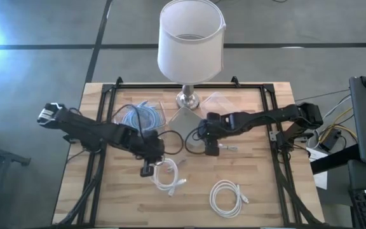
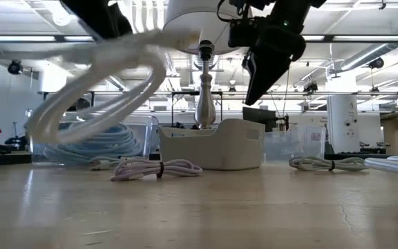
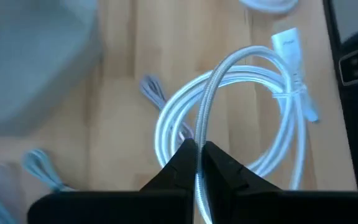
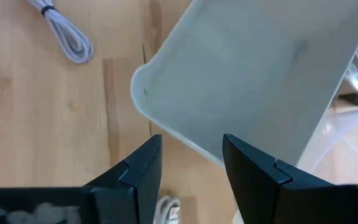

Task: Pick & Place USB Port
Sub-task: Put the left white HDMI cable into the gray bin

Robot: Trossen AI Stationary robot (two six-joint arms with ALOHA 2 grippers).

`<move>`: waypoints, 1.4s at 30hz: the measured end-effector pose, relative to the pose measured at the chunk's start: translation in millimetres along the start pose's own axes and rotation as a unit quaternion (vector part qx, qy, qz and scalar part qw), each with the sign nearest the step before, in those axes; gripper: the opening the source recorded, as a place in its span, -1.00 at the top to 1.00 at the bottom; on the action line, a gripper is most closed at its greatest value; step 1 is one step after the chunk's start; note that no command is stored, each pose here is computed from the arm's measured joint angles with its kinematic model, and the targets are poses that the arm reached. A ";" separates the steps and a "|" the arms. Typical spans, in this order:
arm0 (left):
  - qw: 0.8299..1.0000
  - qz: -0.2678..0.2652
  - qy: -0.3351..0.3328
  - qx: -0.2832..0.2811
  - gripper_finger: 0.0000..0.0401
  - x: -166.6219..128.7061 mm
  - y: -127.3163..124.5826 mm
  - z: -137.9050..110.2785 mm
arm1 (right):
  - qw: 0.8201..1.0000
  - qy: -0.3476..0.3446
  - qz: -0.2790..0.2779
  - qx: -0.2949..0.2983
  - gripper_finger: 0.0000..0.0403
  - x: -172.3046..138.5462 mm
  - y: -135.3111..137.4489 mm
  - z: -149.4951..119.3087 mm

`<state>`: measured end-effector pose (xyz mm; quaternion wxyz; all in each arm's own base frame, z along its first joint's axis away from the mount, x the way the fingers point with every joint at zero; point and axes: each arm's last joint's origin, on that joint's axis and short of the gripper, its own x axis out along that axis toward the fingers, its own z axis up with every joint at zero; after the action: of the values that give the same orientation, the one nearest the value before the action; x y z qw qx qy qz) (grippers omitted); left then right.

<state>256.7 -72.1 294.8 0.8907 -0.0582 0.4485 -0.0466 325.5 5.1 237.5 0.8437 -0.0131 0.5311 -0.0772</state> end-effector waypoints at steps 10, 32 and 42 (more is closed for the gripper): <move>0.980 0.174 -0.085 0.052 0.89 -25.5 10.7 5.8 | 1.000 0.009 0.013 0.010 0.17 -5.1 21.5 -5.1; 0.914 0.360 -0.180 0.061 0.89 -8.0 47.9 45.0 | 0.995 -0.041 0.050 0.074 0.17 -30.0 37.7 -61.7; 0.907 0.401 -0.111 0.061 0.88 38.1 84.3 49.1 | 0.984 -0.124 0.078 0.099 0.17 -42.5 27.0 -91.2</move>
<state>321.4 9.2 281.3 0.8801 0.1758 0.3289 0.2939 228.6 43.4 233.0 0.9035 0.1023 0.4117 -0.0608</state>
